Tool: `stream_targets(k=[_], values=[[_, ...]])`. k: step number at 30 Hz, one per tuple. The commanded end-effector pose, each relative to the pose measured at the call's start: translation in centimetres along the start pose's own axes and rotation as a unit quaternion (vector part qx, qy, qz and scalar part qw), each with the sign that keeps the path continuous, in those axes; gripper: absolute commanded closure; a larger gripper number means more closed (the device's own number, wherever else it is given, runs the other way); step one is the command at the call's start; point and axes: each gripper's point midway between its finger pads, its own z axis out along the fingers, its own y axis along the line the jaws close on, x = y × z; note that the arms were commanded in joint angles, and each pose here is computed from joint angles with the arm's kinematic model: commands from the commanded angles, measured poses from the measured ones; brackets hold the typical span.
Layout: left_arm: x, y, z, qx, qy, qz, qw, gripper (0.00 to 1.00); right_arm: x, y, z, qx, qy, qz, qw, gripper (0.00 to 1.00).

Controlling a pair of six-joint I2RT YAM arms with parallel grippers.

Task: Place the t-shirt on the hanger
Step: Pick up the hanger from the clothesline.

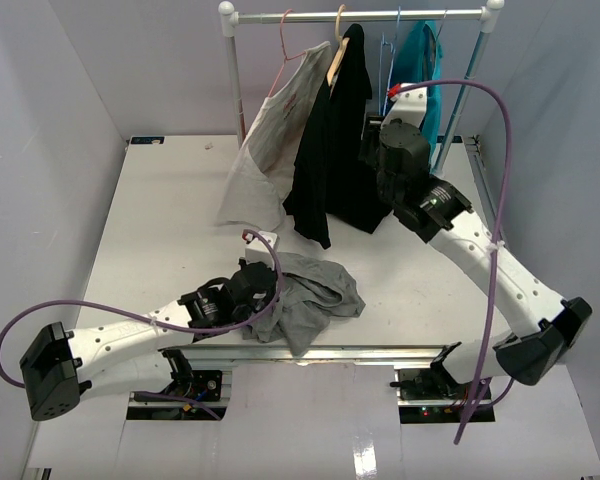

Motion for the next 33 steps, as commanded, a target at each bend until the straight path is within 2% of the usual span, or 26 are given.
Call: stream_targets(k=[1,8,15,23,24,26,28,33], values=[[-1.1,-0.6,-0.8,0.024,-0.019,-0.022,0.999,1.0,-2.2,-0.1,3.4,0.002,-0.019,-0.019,1.0,0.42],[-0.5,-1.1,-0.3,0.03,-0.003,-0.013,0.999,1.0,-0.7,-0.5,8.8,0.016,0.001,-0.049,0.999,0.42],[-0.2,-1.3,0.0,0.029,0.004,-0.009,1.0,1.0,1.4,-2.1,11.4,0.052,0.029,-0.074,0.995,0.42],[-0.1,-1.3,0.0,0.029,0.004,-0.01,1.0,1.0,2.3,-2.3,12.5,0.044,0.038,-0.08,0.995,0.64],[-0.1,-1.3,0.0,0.03,0.004,-0.009,1.0,1.0,2.1,-2.4,12.4,0.042,0.037,-0.079,0.995,0.68],[-0.1,-1.3,0.0,0.03,0.005,-0.009,0.999,1.0,1.4,-2.5,12.1,0.042,0.03,-0.081,0.995,0.83],[0.0,-1.3,0.0,0.03,0.006,-0.008,0.999,1.0,0.5,-2.8,11.9,0.044,0.022,-0.084,0.995,0.92],[0.1,-1.4,0.1,0.03,0.009,-0.008,0.999,1.0,-2.4,-3.3,11.1,0.045,-0.004,-0.087,0.995,0.92]])
